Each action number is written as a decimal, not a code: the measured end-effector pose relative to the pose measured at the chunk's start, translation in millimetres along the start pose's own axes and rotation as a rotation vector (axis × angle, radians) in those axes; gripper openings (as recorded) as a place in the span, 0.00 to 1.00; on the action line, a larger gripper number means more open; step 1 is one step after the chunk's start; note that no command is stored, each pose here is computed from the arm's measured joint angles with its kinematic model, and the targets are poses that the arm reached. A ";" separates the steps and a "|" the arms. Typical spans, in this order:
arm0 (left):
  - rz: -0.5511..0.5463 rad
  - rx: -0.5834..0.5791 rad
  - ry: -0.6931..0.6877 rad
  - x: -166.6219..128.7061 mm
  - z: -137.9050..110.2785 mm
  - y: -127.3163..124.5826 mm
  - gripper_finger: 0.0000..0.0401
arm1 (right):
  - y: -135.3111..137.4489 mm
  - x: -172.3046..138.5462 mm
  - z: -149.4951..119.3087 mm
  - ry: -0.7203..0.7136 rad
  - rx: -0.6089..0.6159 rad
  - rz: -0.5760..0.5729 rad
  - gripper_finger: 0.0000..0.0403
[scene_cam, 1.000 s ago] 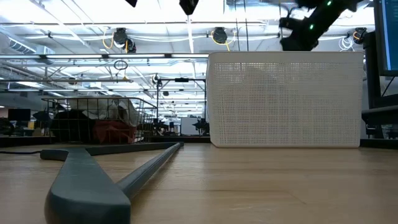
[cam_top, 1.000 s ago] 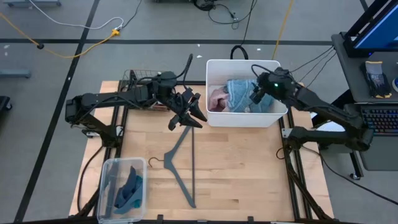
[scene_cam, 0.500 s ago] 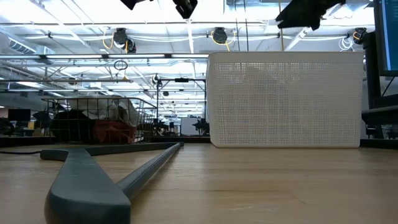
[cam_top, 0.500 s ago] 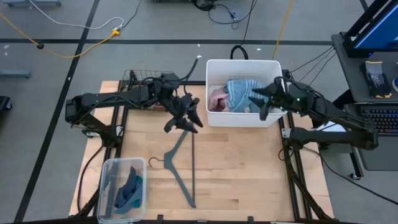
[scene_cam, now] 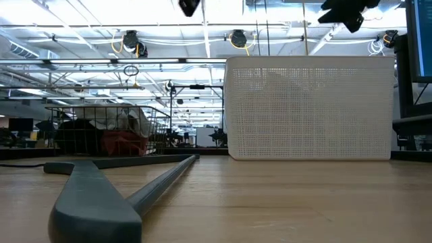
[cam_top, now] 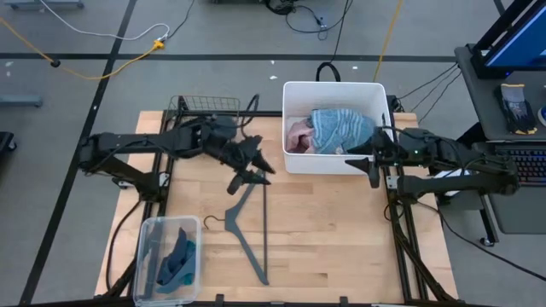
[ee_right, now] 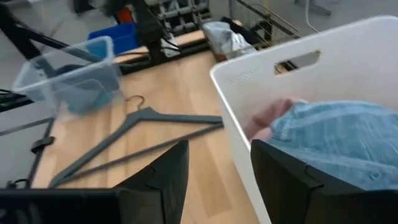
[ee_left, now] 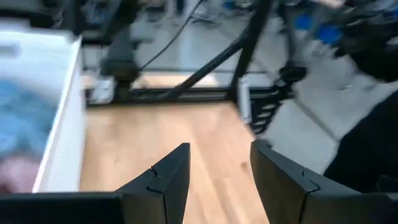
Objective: Pick & Place Cloths
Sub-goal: Return to Home Position
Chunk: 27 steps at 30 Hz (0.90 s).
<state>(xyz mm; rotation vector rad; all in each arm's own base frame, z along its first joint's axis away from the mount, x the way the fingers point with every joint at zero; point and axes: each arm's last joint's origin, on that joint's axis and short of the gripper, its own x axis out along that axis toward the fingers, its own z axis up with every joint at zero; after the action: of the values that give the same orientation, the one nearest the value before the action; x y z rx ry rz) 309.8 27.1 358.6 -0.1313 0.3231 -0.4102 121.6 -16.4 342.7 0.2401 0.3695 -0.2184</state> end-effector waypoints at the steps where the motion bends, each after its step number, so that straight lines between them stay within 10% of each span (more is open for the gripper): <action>1: 0.031 -0.005 0.008 -2.8 -3.2 -4.9 0.42 | 1.1 -1.2 0.3 -0.008 -0.005 0.010 0.41; 27: 0.428 0.009 -0.250 -105.6 -113.8 -83.0 0.42 | 16.0 -11.2 -12.5 -0.046 -0.021 0.002 0.41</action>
<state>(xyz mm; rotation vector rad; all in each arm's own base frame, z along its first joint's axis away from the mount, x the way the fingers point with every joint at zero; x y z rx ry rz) 149.6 -11.8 297.1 -0.1003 0.0968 0.0299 111.3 4.0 338.8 0.2143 0.3254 -0.2180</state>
